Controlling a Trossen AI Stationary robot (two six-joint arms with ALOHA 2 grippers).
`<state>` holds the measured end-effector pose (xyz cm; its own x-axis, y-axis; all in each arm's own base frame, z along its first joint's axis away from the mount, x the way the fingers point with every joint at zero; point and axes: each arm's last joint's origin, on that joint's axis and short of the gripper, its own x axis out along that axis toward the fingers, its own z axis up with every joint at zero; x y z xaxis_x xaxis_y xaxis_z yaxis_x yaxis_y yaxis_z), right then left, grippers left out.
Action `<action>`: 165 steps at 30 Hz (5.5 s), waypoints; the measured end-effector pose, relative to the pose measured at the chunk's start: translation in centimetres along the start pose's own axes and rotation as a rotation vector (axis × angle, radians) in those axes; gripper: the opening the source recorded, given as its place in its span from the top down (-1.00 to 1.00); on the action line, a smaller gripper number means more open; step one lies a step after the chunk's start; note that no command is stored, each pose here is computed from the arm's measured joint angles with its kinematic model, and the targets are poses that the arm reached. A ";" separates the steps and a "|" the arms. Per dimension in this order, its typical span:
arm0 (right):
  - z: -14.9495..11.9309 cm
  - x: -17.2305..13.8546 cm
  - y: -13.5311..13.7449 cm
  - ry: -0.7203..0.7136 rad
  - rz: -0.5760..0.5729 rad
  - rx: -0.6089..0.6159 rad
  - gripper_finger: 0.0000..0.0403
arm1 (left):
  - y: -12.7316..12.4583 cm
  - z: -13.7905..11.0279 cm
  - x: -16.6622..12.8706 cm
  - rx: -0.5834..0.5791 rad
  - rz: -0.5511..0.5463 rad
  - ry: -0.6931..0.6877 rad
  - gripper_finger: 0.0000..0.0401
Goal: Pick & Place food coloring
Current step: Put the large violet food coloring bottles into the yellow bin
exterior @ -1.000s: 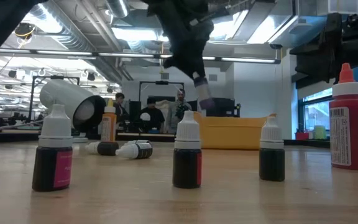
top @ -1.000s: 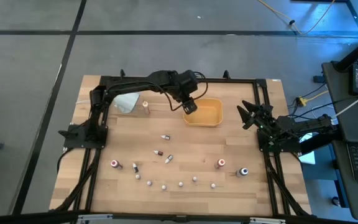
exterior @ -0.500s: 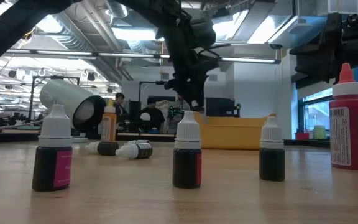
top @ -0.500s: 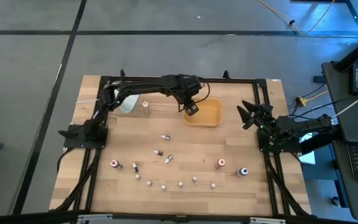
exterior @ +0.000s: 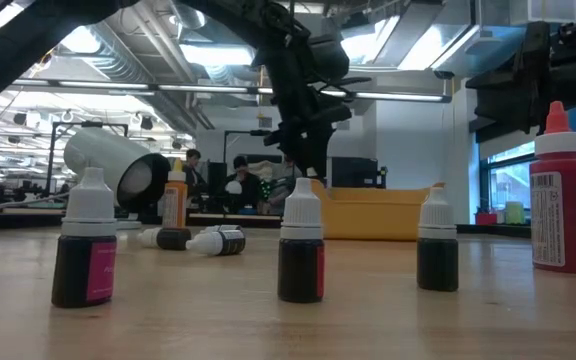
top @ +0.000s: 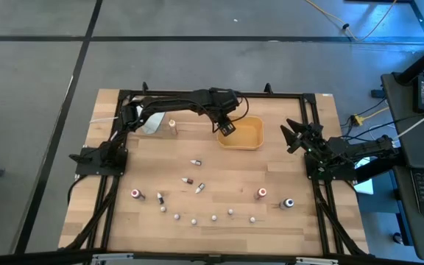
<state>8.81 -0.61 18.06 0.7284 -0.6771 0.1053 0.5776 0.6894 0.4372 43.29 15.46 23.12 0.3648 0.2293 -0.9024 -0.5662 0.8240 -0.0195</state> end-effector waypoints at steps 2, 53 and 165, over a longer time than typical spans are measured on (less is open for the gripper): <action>0.0 0.0 0.0 0.000 0.000 0.000 -0.44 | 0.0 0.1 0.0 -0.001 -0.003 -0.013 0.32; 0.0 0.0 0.0 0.001 0.001 -0.002 -0.44 | -0.1 0.3 -0.1 -0.001 -0.015 -0.026 0.30; -0.5 0.0 -0.2 0.033 -0.011 -0.051 -0.44 | -5.5 1.8 -1.2 0.718 -0.208 -0.376 -0.34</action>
<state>8.88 -0.59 17.56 0.7330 -0.6766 0.0707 0.6032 0.6944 0.3924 47.31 11.56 25.06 0.7042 0.0889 -0.7044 0.1021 0.9691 0.2244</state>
